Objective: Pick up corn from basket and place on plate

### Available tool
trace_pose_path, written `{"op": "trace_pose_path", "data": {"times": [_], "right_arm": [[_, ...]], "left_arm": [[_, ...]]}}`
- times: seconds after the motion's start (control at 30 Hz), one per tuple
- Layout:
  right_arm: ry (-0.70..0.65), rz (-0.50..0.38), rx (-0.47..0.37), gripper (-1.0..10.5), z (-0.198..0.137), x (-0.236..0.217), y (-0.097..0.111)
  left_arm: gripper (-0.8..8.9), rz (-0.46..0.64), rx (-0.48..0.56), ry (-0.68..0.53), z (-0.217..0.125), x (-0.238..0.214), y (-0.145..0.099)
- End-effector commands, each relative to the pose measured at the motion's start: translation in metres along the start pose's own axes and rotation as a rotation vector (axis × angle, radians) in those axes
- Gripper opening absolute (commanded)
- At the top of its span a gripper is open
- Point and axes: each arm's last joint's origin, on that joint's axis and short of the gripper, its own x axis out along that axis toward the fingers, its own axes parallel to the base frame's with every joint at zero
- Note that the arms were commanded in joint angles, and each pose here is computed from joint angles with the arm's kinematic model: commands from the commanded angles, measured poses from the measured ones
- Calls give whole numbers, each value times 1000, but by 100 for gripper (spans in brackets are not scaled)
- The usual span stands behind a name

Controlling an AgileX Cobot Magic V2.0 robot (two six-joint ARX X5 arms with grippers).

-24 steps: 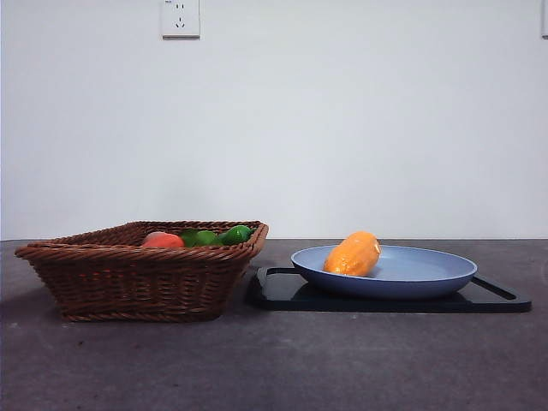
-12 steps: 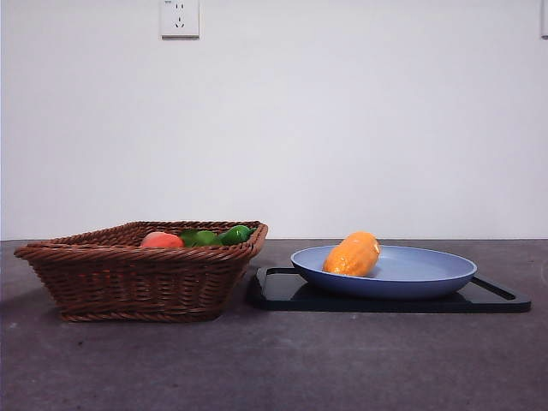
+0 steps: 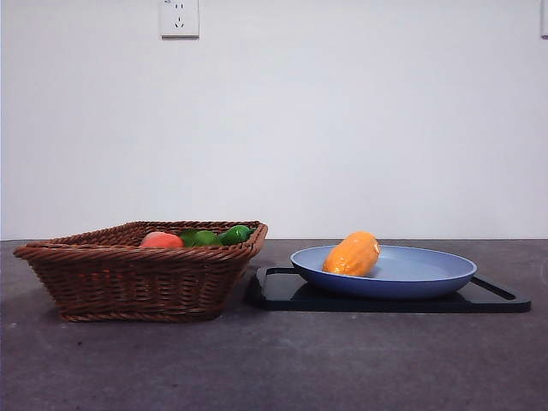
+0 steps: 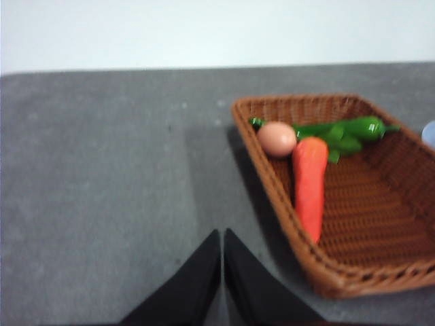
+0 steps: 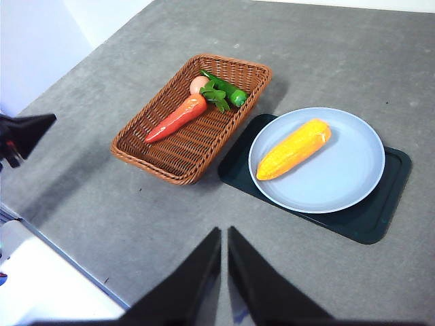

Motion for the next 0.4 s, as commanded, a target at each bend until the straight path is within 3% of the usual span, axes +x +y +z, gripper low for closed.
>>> {"op": "trace_pose_path", "data": {"times": [0.03, 0.4], "right_arm": [[-18, 1, -20, 3, 3, -3, 2], [-19, 1, -21, 3, 3, -3, 2]], "left_arm": [[7, 9, -8, -10, -9, 1, 1], [7, 9, -31, 16, -30, 3, 1]]}}
